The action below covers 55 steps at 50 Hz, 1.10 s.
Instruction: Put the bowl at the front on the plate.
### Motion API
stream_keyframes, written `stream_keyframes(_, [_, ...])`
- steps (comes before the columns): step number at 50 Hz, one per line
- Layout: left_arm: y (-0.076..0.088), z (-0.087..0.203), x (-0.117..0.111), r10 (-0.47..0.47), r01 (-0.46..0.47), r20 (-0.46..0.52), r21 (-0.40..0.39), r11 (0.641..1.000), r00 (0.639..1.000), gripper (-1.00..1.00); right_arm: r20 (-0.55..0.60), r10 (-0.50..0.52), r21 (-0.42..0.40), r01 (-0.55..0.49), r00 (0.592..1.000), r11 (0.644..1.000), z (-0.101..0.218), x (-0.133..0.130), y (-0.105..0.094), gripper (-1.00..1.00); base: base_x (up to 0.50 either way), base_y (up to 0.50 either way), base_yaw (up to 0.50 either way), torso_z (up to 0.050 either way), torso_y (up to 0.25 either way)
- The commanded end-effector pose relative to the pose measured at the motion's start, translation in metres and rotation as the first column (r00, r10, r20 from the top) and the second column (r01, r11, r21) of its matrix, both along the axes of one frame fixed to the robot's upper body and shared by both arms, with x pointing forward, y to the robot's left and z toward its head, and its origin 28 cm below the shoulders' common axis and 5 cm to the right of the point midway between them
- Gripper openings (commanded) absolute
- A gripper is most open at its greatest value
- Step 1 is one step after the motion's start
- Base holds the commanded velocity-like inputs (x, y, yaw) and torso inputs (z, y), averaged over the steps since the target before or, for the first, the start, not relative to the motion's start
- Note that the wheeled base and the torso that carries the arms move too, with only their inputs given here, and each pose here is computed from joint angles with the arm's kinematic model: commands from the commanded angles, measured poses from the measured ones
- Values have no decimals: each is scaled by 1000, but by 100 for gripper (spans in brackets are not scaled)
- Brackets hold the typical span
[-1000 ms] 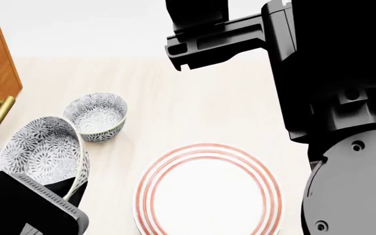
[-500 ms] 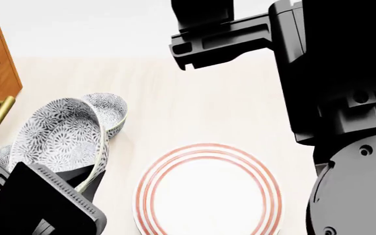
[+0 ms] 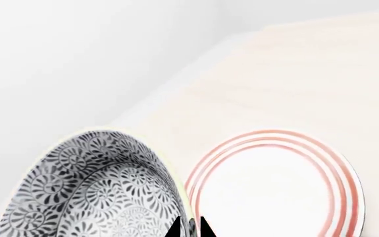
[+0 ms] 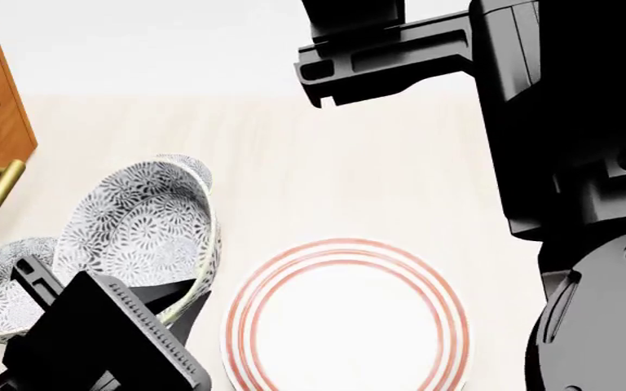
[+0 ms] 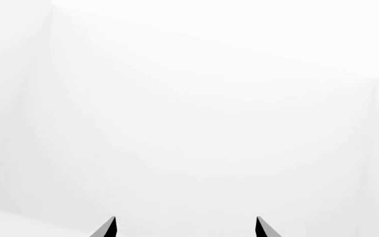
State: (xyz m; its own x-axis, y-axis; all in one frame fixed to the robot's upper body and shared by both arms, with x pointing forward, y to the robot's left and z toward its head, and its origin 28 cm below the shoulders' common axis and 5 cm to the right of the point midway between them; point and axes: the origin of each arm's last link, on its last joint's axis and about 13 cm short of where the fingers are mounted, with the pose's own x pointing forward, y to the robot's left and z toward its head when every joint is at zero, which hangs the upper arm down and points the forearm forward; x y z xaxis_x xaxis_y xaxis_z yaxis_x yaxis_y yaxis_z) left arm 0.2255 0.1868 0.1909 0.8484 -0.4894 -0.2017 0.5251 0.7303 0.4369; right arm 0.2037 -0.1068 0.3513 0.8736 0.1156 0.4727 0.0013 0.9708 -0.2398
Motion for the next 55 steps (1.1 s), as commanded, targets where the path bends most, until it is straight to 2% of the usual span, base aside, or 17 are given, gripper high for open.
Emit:
stream_keyframes(1, [-3, 8, 6, -19, 18, 34, 36, 999, 999, -100, 5, -4, 8, 4, 1000, 1000, 1, -1, -1, 100, 0, 0, 0, 0, 0])
stream_keyframes(19, [-7, 9, 20, -55, 53, 20, 83, 995, 998, -100, 4, 5, 15, -5, 1000, 1000, -1, 2, 1, 100, 0, 0, 0, 0, 0])
stream_keyframes(29, [-3, 5, 28, -70, 67, 15, 122, 990, 997, -100, 11, 9, 18, -9, 1000, 1000, -1, 1, 2, 100, 0, 0, 0, 0, 1])
stream_keyframes(55, [-16, 8, 48, -118, 109, 44, 172, 979, 992, -100, 8, 8, 14, -8, 1000, 1000, -2, 3, 3, 100, 0, 0, 0, 0, 0])
